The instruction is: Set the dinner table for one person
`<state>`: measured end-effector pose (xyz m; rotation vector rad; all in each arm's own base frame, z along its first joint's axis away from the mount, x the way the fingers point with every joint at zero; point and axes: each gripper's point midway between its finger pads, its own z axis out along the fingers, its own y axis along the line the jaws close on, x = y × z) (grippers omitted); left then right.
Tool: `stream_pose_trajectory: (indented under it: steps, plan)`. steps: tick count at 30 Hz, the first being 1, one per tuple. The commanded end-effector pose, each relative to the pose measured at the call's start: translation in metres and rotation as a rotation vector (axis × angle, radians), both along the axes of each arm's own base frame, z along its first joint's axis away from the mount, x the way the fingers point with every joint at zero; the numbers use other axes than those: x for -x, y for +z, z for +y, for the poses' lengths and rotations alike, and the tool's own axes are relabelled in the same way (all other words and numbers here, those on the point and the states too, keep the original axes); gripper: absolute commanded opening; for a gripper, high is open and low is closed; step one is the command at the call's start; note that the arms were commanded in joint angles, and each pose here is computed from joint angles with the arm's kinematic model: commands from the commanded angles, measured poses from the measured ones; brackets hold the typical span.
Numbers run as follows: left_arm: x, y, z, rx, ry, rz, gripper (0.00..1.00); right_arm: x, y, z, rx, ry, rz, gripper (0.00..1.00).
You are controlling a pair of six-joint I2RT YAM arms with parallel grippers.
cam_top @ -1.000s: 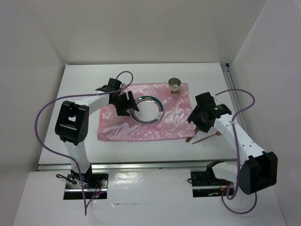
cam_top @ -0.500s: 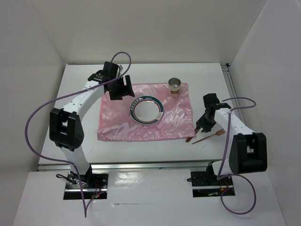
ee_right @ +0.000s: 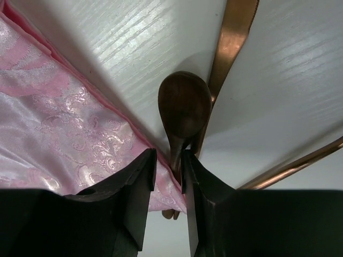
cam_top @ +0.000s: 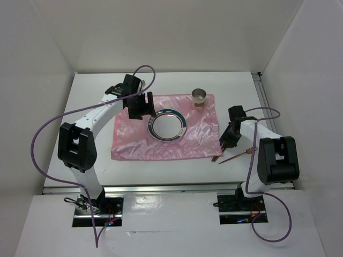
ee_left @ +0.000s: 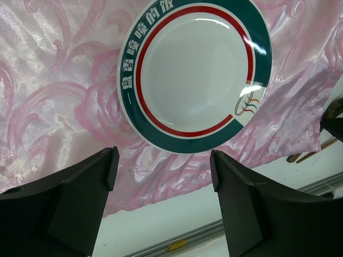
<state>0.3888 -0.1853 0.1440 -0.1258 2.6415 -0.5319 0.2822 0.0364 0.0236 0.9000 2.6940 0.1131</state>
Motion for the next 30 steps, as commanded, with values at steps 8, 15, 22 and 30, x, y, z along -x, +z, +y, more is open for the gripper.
stream_pose_trajectory:
  steps: [8,15,22,30]
  plan:
    - [-0.002,-0.010,-0.006,-0.019,-0.026,0.019,0.86,-0.003,-0.022,-0.004,0.017,0.022,0.025,0.34]
    - [0.000,-0.011,-0.006,-0.022,-0.026,0.028,0.85,-0.004,-0.019,-0.014,0.066,-0.027,0.023,0.17]
    - [-0.003,0.006,-0.005,-0.023,-0.029,-0.010,0.85,-0.039,0.045,-0.032,0.172,-0.018,-0.158,0.06]
    - [-0.005,0.028,0.001,-0.039,-0.010,-0.049,0.85,-0.073,0.107,-0.009,0.187,0.129,-0.301,0.06]
